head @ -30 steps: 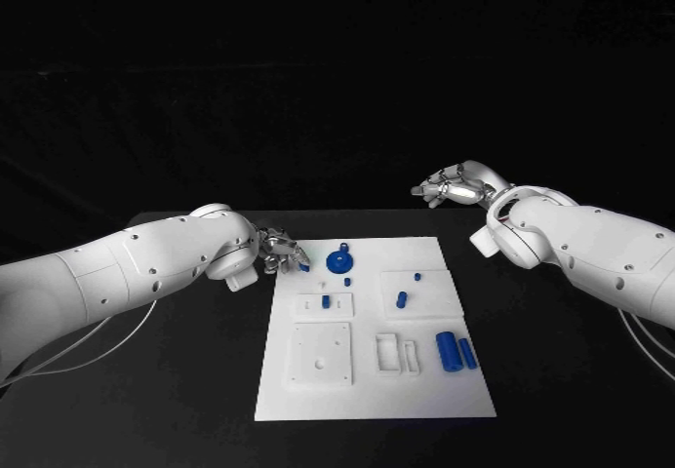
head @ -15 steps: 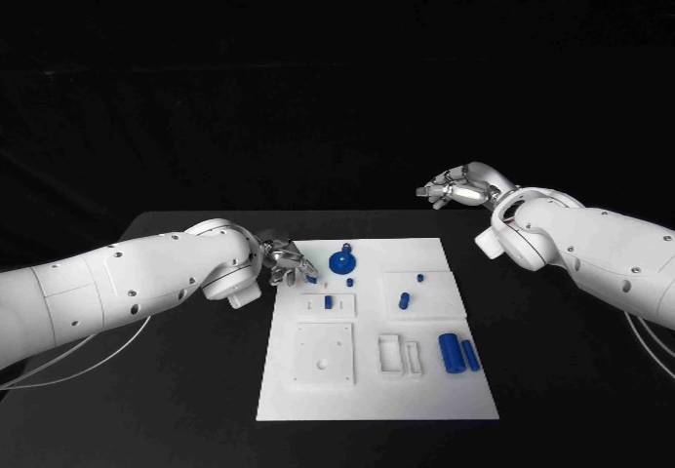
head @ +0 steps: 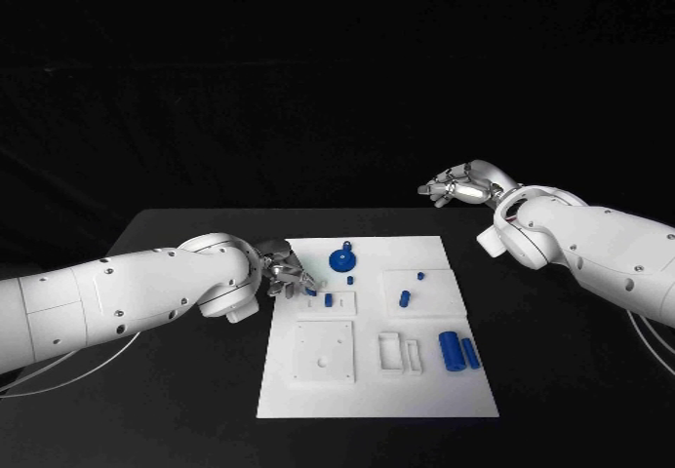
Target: Assemble the parts on the task board
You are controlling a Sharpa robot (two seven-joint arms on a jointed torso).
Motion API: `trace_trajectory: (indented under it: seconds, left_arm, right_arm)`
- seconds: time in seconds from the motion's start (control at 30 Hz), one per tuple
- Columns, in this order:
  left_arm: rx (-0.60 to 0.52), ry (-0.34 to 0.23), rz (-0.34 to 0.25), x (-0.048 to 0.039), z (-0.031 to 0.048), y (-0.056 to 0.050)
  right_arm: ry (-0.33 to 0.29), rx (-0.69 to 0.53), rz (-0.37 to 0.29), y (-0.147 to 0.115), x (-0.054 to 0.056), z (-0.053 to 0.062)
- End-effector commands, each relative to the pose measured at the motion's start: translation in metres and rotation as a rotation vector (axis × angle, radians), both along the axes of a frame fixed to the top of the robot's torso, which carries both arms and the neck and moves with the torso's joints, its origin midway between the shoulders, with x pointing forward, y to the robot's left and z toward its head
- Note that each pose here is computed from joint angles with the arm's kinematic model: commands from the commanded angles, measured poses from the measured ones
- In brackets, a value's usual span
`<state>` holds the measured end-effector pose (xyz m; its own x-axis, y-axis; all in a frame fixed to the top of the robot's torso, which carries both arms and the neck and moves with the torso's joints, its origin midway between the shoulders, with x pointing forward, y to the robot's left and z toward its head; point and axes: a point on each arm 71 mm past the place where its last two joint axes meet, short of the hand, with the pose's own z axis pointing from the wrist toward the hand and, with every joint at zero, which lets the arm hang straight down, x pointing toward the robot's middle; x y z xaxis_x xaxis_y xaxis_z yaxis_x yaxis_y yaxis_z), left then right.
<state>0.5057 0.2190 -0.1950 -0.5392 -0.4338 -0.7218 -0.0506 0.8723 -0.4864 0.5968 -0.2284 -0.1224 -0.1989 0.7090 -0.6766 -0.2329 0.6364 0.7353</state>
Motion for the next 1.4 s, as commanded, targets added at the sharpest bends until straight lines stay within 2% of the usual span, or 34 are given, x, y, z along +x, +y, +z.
trace_trajectory:
  seconds: [0.03, 0.27, 1.4]
  left_arm:
    - [0.020, -0.018, 0.001, -0.0028, 0.0002, 0.000]
    - [0.035, 0.000, -0.012, -0.0094, -0.0078, 0.000]
    - [0.075, 0.029, -0.028, -0.0104, -0.0113, 0.002]
  right_arm:
    - [0.003, 0.002, 0.009, 0.001, 0.000, 0.000]
    - [0.003, 0.002, 0.008, 0.000, 0.000, 0.000]
    - [0.004, 0.001, 0.009, 0.000, 0.000, 0.000]
